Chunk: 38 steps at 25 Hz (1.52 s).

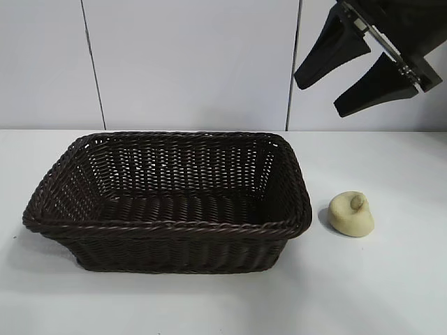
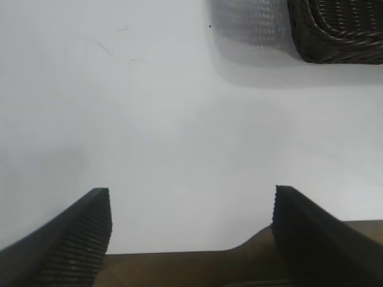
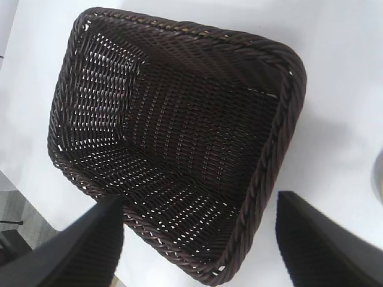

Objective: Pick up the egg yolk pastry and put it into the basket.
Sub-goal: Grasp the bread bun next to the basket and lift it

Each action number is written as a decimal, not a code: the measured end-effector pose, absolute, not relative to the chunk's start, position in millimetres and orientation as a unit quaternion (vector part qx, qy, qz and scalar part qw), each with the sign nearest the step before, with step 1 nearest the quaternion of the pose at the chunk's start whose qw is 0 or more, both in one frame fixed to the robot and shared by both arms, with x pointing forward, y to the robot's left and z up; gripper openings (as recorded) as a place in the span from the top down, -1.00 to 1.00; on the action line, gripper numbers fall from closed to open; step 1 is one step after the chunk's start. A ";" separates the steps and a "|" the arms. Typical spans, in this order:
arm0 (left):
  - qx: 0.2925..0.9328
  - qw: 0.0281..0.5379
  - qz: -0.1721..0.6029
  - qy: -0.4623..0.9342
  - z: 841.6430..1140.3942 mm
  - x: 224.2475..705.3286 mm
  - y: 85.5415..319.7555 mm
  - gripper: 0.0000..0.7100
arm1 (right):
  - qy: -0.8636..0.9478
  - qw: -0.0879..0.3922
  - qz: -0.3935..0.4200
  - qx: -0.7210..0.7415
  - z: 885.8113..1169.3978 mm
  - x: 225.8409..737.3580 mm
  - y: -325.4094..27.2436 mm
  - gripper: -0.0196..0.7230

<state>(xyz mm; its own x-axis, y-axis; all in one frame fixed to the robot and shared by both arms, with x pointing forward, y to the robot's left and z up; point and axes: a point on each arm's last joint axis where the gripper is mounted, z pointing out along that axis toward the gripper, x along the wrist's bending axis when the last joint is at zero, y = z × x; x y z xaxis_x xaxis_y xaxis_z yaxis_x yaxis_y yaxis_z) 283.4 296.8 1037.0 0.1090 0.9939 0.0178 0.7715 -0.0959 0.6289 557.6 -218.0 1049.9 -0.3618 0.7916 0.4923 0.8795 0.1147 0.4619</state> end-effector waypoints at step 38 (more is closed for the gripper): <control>0.652 0.351 0.344 0.577 1042.9 230.5 298.2 -0.52 | -0.717 -0.045 -0.154 -0.679 1026.7 556.7 -257.6 -0.44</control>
<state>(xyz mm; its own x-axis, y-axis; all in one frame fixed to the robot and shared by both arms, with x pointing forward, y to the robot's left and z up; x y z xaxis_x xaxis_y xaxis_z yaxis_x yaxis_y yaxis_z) 230.5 298.2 1042.9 0.0980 0.9942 0.0439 0.5111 -0.0881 0.8550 556.7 -257.6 1026.7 -0.0743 0.9868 0.1436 0.9590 0.0312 0.2817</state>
